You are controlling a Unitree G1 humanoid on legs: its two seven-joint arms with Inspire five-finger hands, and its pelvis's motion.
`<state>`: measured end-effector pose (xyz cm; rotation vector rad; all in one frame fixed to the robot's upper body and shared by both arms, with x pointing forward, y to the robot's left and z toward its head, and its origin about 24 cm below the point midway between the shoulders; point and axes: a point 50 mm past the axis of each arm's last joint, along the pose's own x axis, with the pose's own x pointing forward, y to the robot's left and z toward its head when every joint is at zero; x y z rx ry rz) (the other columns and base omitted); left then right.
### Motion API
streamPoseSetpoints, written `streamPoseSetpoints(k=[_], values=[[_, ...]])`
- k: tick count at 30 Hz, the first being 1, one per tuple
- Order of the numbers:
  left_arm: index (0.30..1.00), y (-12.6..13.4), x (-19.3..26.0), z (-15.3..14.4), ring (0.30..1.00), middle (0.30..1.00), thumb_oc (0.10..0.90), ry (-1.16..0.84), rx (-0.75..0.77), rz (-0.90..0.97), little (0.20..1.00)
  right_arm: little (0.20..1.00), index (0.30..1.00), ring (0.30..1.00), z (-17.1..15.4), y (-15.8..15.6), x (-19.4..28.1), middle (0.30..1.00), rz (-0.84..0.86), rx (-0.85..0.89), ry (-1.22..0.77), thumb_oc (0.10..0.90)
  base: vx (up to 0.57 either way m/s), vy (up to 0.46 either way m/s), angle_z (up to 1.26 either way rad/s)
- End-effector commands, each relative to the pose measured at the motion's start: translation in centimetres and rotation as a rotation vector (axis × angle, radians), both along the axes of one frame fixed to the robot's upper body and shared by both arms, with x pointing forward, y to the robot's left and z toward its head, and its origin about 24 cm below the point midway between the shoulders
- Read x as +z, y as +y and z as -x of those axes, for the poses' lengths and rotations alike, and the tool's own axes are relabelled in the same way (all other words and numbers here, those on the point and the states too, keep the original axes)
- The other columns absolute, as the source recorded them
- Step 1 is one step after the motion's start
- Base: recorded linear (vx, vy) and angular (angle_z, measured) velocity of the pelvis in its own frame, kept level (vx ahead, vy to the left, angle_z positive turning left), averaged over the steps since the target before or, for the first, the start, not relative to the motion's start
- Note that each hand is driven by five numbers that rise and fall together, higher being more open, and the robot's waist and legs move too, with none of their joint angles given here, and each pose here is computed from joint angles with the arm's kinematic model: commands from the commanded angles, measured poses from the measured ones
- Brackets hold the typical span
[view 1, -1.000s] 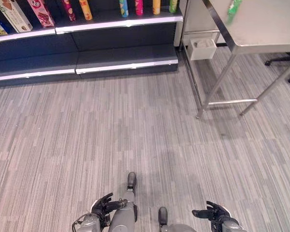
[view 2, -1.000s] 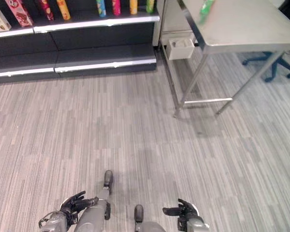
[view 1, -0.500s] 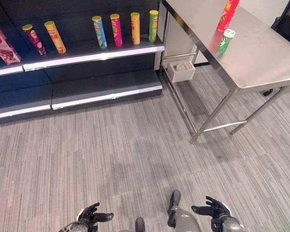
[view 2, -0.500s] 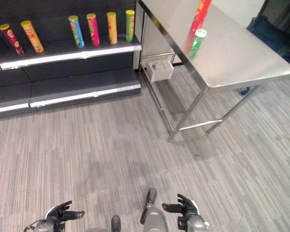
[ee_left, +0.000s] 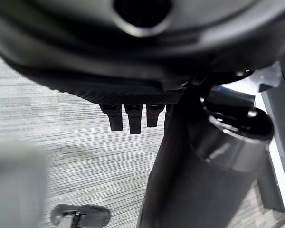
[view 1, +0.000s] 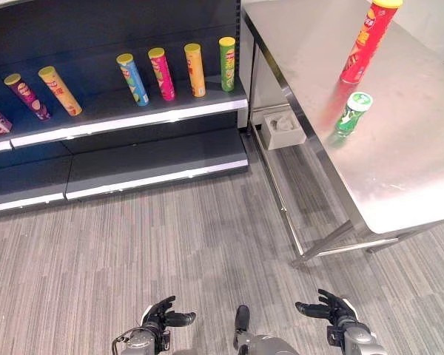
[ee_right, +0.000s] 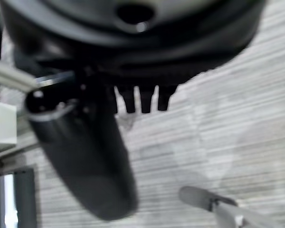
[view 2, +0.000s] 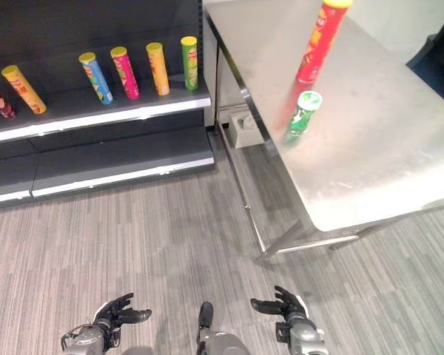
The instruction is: Put the goods on the table back onto the shelves and tidy them up.
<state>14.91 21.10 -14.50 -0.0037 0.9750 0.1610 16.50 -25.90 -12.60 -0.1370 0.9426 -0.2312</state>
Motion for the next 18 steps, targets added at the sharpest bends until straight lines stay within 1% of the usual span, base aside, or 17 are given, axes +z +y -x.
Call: streamPoseSetpoints(k=[1, 3, 7, 14, 18], values=[[0.9, 1.2, 0.5, -0.3, 0.9, 0.9, 0.8, -0.027, -0.008, -0.037, 0.9, 0.9, 0.9, 0.9, 2.5, -2.1, -0.3, 0.9, 0.051, -0.029, 0.061, 0.8, 0.21, 0.046, -0.05], [0.9, 1.0, 0.3, -0.1, 0.9, 0.9, 0.8, -0.013, -0.04, -0.047, 0.9, 0.9, 0.9, 0.9, 3.0, -2.2, -0.6, 0.9, 0.059, -0.032, 0.089, 0.8, 0.27, 0.096, -0.03], [0.9, 1.0, 0.1, 0.3, 0.9, 0.9, 0.8, 0.001, -0.035, -0.045, 0.9, 0.9, 0.9, 0.9, 3.6, -2.3, -0.8, 0.9, 0.076, -0.02, 0.116, 0.8, 0.25, 0.098, -0.26], [0.9, 1.5, -0.1, 1.0, 0.9, 0.9, 0.8, 0.024, -0.031, -0.058, 0.9, 0.9, 0.9, 0.9, 3.8, -2.3, -0.8, 0.9, 0.067, -0.029, 0.118, 0.8, 0.16, 0.155, -0.7], [0.9, 2.3, 0.3, 0.6, 0.9, 0.9, 0.8, 0.01, -0.016, -0.082, 0.9, 0.9, 0.9, 0.9, 3.3, -1.9, -0.8, 0.9, 0.05, -0.036, 0.104, 0.8, 0.11, 0.212, -0.42]])
